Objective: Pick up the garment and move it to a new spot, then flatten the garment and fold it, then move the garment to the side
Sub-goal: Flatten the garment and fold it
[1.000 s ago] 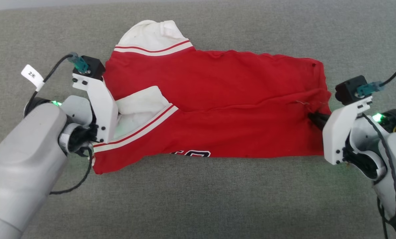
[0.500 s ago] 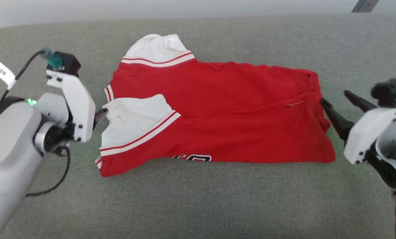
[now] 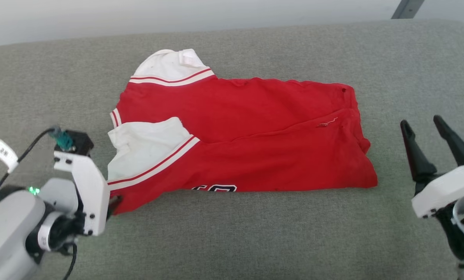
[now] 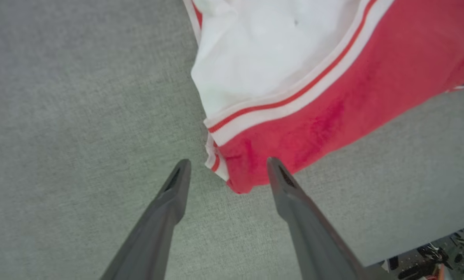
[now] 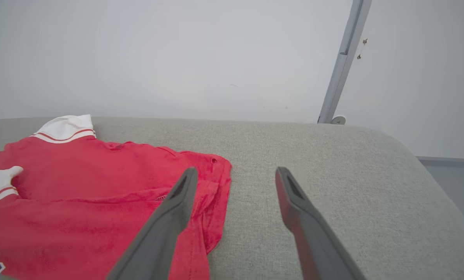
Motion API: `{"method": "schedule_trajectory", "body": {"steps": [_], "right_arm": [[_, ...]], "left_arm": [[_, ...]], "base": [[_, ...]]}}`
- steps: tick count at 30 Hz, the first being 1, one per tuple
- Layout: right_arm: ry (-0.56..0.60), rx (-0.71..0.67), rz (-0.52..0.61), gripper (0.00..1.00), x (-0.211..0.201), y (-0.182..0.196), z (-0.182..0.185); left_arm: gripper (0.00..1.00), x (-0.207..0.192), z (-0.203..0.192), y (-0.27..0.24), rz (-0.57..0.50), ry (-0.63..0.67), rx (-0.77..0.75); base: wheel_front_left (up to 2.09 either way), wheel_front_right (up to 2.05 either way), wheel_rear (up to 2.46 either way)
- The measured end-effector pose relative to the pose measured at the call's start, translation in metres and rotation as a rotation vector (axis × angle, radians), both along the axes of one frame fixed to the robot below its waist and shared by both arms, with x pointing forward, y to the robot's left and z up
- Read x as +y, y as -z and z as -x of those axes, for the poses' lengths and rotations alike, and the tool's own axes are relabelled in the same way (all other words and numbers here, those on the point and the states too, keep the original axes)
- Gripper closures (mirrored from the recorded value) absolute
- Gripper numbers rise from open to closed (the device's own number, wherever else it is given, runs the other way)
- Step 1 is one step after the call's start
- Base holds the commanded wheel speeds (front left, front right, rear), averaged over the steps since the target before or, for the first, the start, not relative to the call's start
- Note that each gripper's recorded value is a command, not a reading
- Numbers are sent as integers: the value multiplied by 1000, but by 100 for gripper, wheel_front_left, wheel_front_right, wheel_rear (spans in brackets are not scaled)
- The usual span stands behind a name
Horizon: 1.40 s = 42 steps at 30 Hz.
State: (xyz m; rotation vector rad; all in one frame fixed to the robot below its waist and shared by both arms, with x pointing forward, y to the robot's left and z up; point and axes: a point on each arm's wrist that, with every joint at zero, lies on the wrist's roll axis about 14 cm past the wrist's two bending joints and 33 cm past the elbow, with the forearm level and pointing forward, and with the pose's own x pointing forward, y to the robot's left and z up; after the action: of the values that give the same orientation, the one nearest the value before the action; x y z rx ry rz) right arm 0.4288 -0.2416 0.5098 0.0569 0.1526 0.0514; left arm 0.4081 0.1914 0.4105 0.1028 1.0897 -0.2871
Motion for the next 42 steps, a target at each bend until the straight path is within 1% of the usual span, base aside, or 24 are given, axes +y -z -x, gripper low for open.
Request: {"method": "schedule_trajectory", "body": {"steps": [3, 6, 9, 15, 16, 17, 18, 23, 28, 34, 37, 41, 42], "right_arm": [[27, 6, -20, 0, 0, 3, 9], [46, 21, -32, 0, -1, 7, 15], [53, 49, -38, 0, 0, 14, 19], [50, 142, -68, 0, 5, 34, 27], [50, 159, -71, 0, 5, 37, 28], [49, 178, -79, 0, 5, 41, 29], [48, 200, -90, 0, 6, 45, 30], [30, 344, -123, 0, 12, 71, 38], [-30, 479, -140, 0, 27, 90, 38], [-83, 606, -115, 0, 36, 107, 25], [-111, 713, -90, 0, 40, 126, 25], [-162, 829, -56, 0, 47, 141, 23], [-182, 859, -40, 88, 48, 144, 24]], "left_arm": [[0, 1, 7, 9, 0, -16, 24], [0, 1, 0, 12, 12, -38, 10], [0, 4, -2, 24, 6, -59, 29], [0, 2, -11, 45, 24, -86, 70], [5, -1, -11, 48, 37, -87, 81], [68, -1, -12, 50, 40, -83, 92], [100, -1, -12, 53, 37, -78, 104], [100, -4, -18, 57, 54, -80, 127], [100, -5, -21, 58, 64, -74, 123], [100, -7, -22, 58, 69, -64, 117], [100, -7, -23, 58, 75, -63, 115], [100, -6, -22, 59, 79, -67, 114], [100, -6, -23, 59, 82, -71, 111]], "base": [[0, 0, 0], [0, 0, 0], [0, 0, 0], [0, 0, 0], [0, 0, 0], [0, 0, 0], [0, 0, 0], [0, 0, 0], [0, 0, 0], [0, 0, 0], [0, 0, 0], [0, 0, 0], [0, 0, 0]]}}
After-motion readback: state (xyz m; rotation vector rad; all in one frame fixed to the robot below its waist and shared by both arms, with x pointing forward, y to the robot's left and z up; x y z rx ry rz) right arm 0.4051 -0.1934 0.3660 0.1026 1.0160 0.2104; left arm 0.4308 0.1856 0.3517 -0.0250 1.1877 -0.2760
